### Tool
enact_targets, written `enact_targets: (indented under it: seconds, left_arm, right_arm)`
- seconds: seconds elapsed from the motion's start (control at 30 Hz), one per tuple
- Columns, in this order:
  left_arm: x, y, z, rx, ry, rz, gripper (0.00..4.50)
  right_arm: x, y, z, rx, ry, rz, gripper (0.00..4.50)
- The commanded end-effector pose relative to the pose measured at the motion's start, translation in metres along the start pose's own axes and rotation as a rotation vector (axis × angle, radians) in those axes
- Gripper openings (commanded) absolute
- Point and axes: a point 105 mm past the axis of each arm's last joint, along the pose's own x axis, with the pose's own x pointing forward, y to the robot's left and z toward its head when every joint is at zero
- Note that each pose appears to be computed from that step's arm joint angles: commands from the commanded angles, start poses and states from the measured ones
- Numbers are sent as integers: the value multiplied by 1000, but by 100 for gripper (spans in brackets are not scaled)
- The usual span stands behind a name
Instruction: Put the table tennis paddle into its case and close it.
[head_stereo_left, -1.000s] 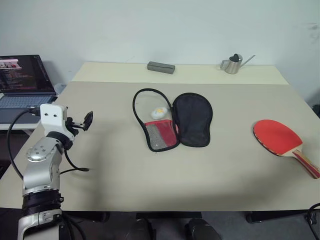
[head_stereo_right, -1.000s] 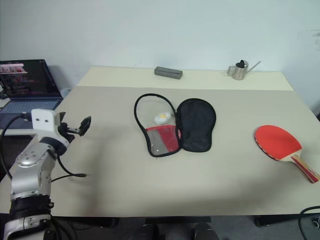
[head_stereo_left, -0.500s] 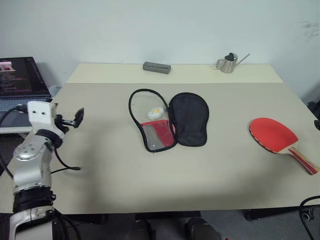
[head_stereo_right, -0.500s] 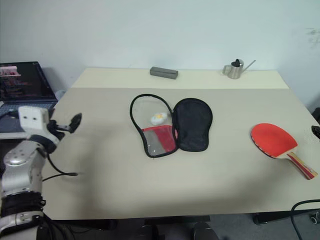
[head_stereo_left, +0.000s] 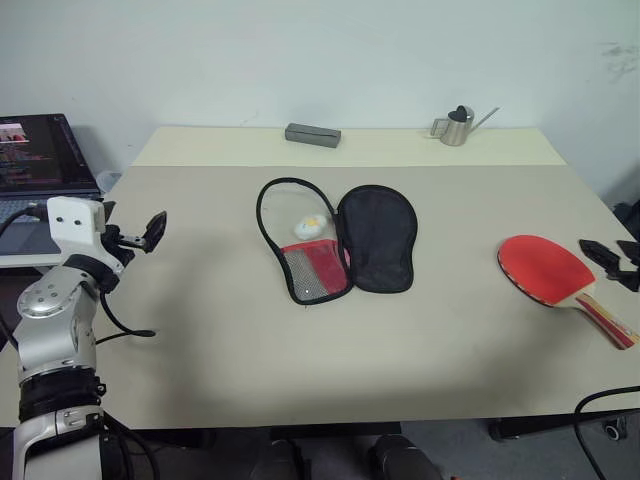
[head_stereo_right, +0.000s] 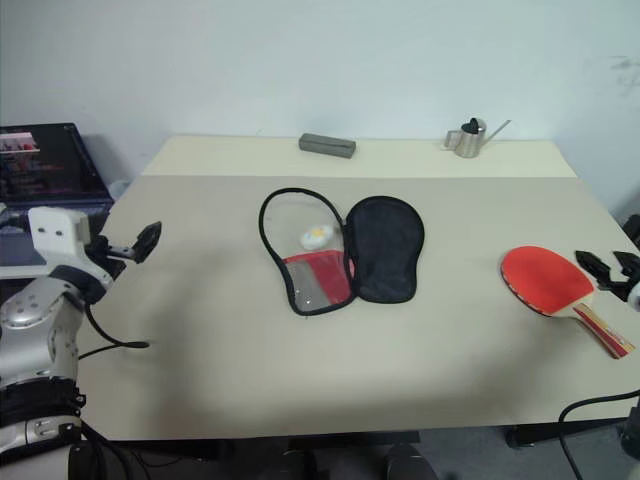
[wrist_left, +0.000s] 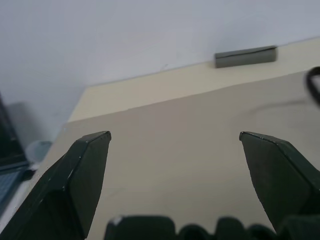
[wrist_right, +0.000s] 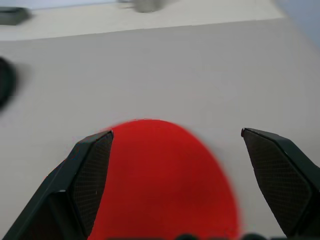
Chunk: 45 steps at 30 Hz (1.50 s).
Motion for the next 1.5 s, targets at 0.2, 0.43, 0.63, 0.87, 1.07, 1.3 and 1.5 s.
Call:
enact_targets:
  seconds: [0.2,0.43,0.63,0.87,1.07,1.3,1.5]
  left_arm:
    - [0,2,22,35,-46,-26,450]
    - [1,0,26,34,-50,-52,450]
    - [3,-15,27,9,-39,-146,450]
    - [7,-29,28,-16,-46,-186,450]
    - [11,-54,23,-46,-40,-262,450]
    - [21,-70,26,-53,-49,-320,450]
    - [26,-73,26,-55,-51,-337,450]
  right_arm:
    - [1,22,39,-31,-100,111,449]
    - [1,18,39,-44,-128,47,449]
    - [12,38,32,-35,-100,125,449]
    - [32,66,30,-21,-89,181,449]
    - [52,96,10,28,-5,245,449]
    - [84,149,2,43,25,381,449]
    - [107,188,-7,-1,60,473,449]
